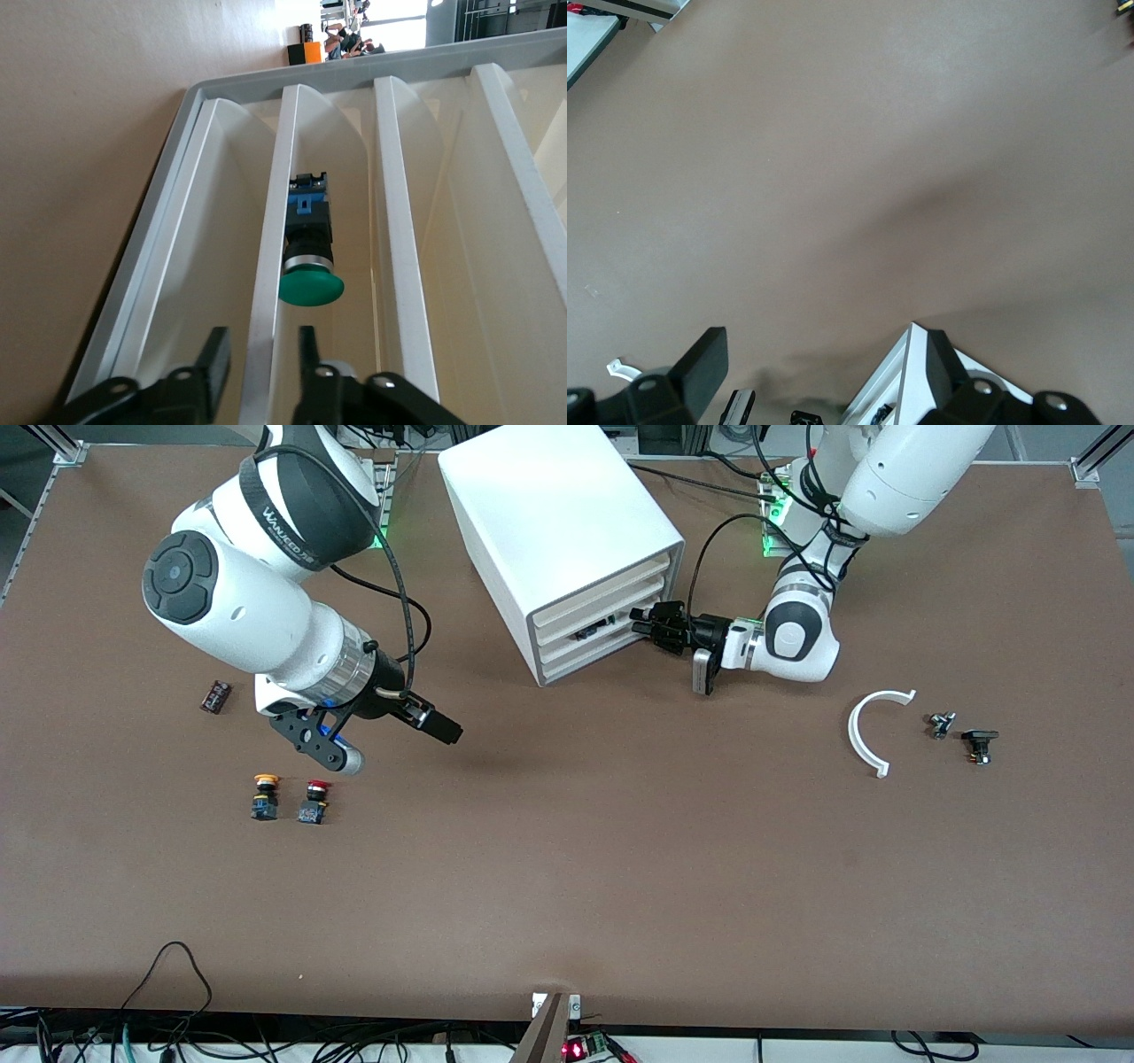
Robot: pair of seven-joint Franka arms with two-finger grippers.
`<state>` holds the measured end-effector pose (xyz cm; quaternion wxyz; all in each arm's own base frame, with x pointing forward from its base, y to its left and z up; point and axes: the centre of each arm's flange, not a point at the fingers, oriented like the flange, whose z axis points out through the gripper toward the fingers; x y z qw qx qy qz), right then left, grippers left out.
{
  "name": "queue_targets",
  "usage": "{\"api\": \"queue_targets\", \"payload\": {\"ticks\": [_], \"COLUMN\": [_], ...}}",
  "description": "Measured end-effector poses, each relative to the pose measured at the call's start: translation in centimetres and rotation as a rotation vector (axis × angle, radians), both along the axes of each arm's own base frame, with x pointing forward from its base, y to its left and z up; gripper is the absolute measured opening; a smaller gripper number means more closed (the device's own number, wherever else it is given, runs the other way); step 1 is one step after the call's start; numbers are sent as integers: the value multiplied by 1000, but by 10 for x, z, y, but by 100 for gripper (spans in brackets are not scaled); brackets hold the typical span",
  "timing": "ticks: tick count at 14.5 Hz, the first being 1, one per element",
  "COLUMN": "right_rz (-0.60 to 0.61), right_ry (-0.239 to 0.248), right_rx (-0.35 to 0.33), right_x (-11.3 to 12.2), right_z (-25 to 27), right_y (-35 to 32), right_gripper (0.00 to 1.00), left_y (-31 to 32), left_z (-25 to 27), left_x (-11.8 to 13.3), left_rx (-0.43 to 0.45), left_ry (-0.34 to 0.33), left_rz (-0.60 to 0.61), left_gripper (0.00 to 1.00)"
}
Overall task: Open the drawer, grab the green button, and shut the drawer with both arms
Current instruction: 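Grasp the white drawer's handle with the left gripper, then pull the drawer open with the left gripper while the right gripper approaches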
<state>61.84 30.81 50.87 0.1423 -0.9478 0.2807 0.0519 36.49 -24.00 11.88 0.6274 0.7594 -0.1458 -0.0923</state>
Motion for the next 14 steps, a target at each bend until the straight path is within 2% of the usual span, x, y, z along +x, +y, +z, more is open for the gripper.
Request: {"api": "queue_targets", "payload": {"ticks": [1,2,4,7,9,14], "right_rz": [0,0,0,0,-1,-3], "right_ry": [0,0,0,2,3,7], "right_rx": [0,0,0,-1,-2,-3], "right_x": [0,0,0,0,0,2], "right_z": [0,0,0,-1,-2,-5], "right_y": [0,0,0,0,-1,-1], "right_gripper": [99,99,99,99,99,99], "left_y": [-2,-4,-4,-1,9,54], "left_z": [-1,-3,-5,-4,-2,7], "left_x": [-3,-7,-10,-5,8,75], "left_rx": [-2,-4,-5,-8,-5,41], "left_ry": [7,16,19,11,-5,-102], "left_rz": [-2,-5,-7,3,34,92], "left_gripper": [37,32,13,14,14,14]}}
